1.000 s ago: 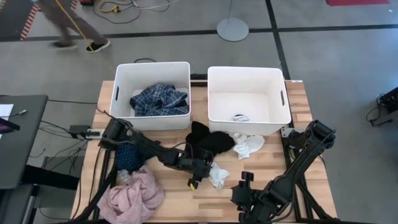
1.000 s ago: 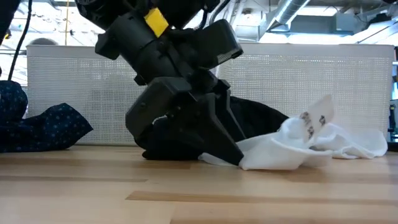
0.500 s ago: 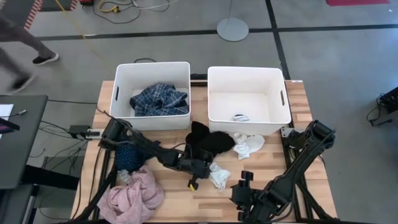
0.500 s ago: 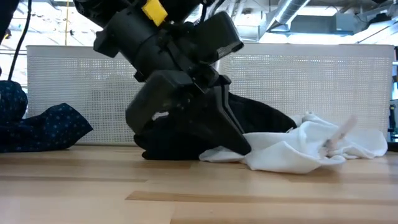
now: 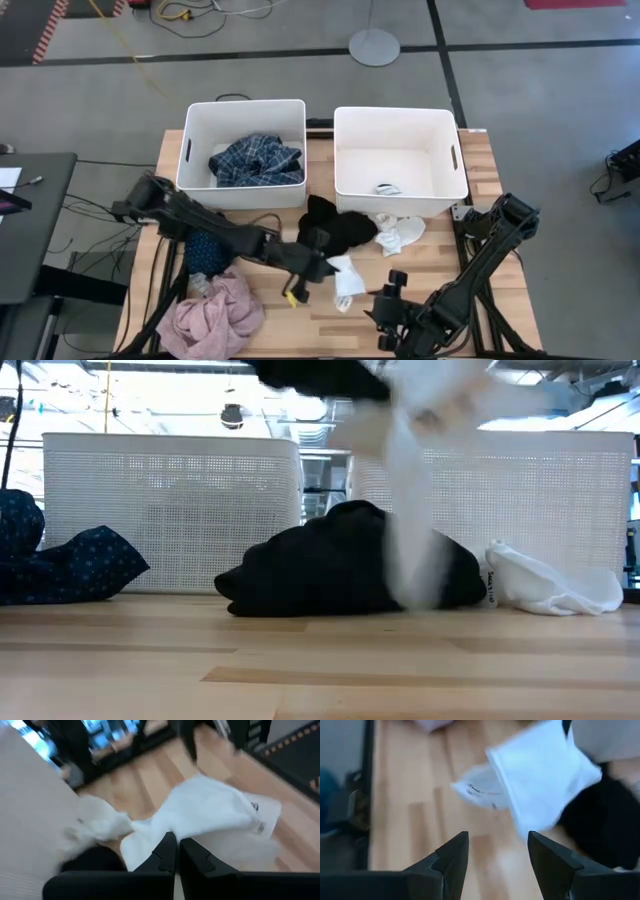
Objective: Sort clothes
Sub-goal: Put the white sock into the right laundry bin
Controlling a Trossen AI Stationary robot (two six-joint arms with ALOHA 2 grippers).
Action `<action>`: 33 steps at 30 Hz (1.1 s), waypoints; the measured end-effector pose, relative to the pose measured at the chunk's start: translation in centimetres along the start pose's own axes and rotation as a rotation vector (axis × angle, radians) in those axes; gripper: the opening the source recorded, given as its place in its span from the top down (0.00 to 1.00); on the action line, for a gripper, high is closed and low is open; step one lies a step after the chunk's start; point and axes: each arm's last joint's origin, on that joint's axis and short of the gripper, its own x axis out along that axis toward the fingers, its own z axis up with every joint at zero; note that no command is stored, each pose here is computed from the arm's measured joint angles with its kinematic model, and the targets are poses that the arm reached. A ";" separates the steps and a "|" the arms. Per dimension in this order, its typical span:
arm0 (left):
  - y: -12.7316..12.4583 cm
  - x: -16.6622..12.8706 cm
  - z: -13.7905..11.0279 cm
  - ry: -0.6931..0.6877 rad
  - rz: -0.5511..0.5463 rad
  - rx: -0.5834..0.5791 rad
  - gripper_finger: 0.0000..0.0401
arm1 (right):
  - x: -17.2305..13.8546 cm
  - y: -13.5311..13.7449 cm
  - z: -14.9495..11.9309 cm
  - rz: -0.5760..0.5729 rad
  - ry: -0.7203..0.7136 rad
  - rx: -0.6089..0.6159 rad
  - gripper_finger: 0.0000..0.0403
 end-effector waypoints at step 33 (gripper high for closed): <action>4.3 -13.8 5.9 -0.346 -0.060 0.054 1.00 | 4.4 -3.6 9.1 -0.297 -0.421 -0.055 0.35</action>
